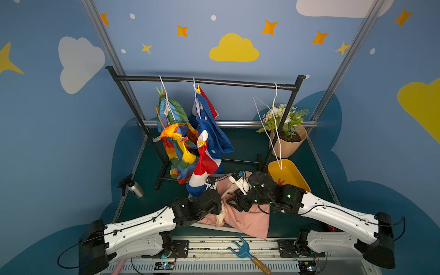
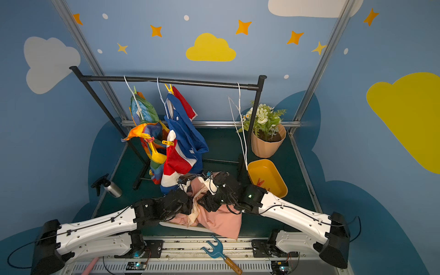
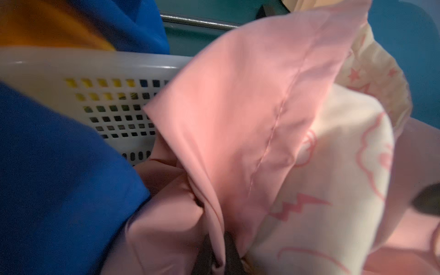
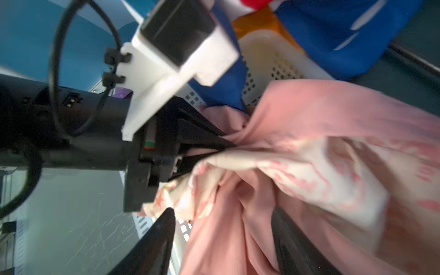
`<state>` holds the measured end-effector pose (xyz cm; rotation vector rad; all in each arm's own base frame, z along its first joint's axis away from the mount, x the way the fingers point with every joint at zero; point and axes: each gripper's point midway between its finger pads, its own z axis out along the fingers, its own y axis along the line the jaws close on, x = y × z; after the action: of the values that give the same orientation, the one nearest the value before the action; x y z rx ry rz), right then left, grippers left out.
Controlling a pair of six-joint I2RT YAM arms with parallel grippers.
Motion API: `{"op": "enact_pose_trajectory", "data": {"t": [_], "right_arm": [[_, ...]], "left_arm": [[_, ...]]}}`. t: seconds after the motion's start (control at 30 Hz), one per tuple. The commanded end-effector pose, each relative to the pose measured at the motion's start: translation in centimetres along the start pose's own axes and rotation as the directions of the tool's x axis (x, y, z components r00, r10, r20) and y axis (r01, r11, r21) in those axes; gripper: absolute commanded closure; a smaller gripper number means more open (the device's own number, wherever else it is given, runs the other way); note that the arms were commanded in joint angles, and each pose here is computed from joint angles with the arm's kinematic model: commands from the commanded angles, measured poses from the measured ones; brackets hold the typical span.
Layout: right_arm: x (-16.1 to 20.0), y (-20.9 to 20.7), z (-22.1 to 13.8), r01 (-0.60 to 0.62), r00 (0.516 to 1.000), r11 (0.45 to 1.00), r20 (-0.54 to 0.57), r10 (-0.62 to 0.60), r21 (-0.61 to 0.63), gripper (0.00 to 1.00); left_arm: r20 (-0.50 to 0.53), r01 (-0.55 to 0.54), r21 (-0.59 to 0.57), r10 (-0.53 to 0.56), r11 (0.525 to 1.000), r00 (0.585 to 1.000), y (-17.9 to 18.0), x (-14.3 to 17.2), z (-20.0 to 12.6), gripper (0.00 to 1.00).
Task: Remove the clothespins securing jackets to the hanger
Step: Place the jacket in the basket.
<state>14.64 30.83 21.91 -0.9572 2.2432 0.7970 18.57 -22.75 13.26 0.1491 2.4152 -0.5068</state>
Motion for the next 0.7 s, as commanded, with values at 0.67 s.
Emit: {"op": "enact_pose_trajectory", "data": {"t": [0.67], "right_arm": [[11.1,-2.3,-4.1,-0.416,0.876,0.907,-0.237,0.419,0.067,0.50]], "left_arm": [[-0.028,0.045,-0.360,-0.059,0.932,0.998,7.8,1.5,0.1,0.90]]}}
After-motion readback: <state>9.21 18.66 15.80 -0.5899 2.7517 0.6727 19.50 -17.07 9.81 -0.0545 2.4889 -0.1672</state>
